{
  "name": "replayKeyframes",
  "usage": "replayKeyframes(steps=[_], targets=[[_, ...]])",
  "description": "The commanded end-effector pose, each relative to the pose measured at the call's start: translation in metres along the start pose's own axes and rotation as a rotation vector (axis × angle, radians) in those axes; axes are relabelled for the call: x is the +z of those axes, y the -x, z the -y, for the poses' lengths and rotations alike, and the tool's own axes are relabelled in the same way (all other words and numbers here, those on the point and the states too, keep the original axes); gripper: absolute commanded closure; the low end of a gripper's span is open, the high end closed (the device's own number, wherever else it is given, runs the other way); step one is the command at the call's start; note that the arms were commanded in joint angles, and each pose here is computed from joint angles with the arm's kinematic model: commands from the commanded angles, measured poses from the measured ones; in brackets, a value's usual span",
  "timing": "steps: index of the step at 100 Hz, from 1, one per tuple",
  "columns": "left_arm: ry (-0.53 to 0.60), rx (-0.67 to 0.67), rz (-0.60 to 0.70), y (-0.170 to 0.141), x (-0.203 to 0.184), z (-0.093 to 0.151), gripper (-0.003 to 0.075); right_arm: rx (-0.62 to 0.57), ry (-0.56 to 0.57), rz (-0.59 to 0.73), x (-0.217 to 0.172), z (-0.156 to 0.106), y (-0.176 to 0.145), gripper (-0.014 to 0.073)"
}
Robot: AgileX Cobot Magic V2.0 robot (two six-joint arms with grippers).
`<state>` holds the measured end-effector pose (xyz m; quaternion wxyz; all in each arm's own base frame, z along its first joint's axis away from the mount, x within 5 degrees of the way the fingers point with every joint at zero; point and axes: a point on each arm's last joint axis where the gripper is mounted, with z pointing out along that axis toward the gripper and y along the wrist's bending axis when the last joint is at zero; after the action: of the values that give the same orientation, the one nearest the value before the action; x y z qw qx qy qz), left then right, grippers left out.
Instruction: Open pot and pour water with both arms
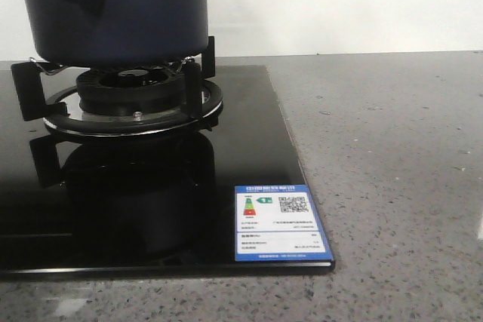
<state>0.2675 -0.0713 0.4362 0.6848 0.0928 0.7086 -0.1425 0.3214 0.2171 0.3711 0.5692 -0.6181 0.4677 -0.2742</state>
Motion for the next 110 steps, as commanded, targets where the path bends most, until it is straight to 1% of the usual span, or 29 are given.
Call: replayKeyframes(steps=[1,17,40,59,79,94,110], targets=[[0.046,-0.012,0.126,0.0285,-0.0146,-0.0019,0.0321,-0.072,-0.107,0.059,-0.0188,0.0314,0.0077,0.0264],[0.046,-0.012,0.126,0.0285,-0.0146,-0.0019,0.0321,-0.111,-0.113,0.058,-0.0189,0.0318,0.0078,0.0265],[0.040,-0.011,0.120,0.0281,-0.0145,-0.0014,0.0321,-0.229,-0.131,0.056,-0.0190,0.0330,0.0084,0.0265],[0.030,-0.011,0.112,0.0273,-0.0144,-0.0005,0.0321,-0.349,-0.148,0.047,-0.0192,0.0342,0.0085,0.0265],[0.028,-0.011,0.111,0.0272,-0.0144,-0.0003,0.0321,-0.421,-0.158,0.042,-0.0193,0.0350,0.0087,0.0265],[0.028,-0.011,0.110,0.0271,-0.0144,-0.0003,0.0321,-0.502,-0.169,0.036,-0.0195,0.0357,0.0090,0.0265],[0.028,-0.011,0.110,0.0271,-0.0144,-0.0003,0.0321,-0.532,-0.174,0.034,-0.0195,0.0360,0.0091,0.0265]])
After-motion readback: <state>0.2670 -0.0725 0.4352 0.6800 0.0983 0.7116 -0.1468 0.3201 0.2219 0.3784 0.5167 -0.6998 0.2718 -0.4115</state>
